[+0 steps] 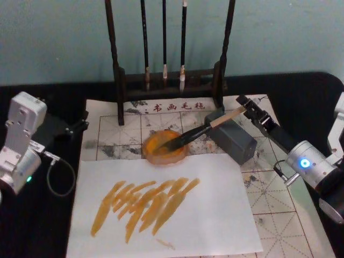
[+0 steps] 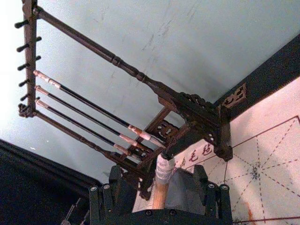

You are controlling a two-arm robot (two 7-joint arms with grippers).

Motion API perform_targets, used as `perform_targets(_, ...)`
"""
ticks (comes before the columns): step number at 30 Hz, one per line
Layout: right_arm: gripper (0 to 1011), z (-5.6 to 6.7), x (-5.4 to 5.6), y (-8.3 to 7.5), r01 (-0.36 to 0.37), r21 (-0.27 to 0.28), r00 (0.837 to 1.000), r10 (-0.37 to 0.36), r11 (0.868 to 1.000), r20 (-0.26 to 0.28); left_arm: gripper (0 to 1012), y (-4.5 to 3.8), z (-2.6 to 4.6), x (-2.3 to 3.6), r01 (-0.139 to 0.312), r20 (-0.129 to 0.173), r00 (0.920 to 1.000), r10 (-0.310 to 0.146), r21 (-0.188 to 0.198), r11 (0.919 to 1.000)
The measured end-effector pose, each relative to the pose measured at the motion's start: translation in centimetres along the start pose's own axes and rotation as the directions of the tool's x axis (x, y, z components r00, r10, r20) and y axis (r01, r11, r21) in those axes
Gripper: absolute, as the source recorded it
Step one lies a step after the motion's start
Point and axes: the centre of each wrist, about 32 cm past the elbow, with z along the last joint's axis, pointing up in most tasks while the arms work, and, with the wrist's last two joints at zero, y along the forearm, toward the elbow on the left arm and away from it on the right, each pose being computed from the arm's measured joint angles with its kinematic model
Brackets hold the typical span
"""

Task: Pick up the brush from the inkstone, write on the paper, then place the brush back to its original position.

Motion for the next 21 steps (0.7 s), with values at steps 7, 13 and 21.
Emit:
perform_targets(7, 1000, -0.22, 0.07, 0.24, -0.004, 0.016, 1.000, 0.004, 1.000, -0.004, 1001, 0.00, 0.00, 0.00, 0.000, 0.000, 1.0000, 0.000, 0.000, 1.0000)
perform_targets(13, 1000, -0.27, 0.03, 0.39, -0.005, 0.022, 1.000, 0.005, 1.000, -0.008, 1001, 0.00, 0.00, 0.00, 0.000, 0.000, 1.0000, 0.000, 0.000, 1.0000)
perform_targets(21, 1000, -0.18, 0.09, 0.45, 0.000, 0.025, 1.000, 0.001, 1.000, -0.022, 1001, 0.00, 0.00, 0.00, 0.000, 0.000, 1.0000, 0.000, 0.000, 1.0000)
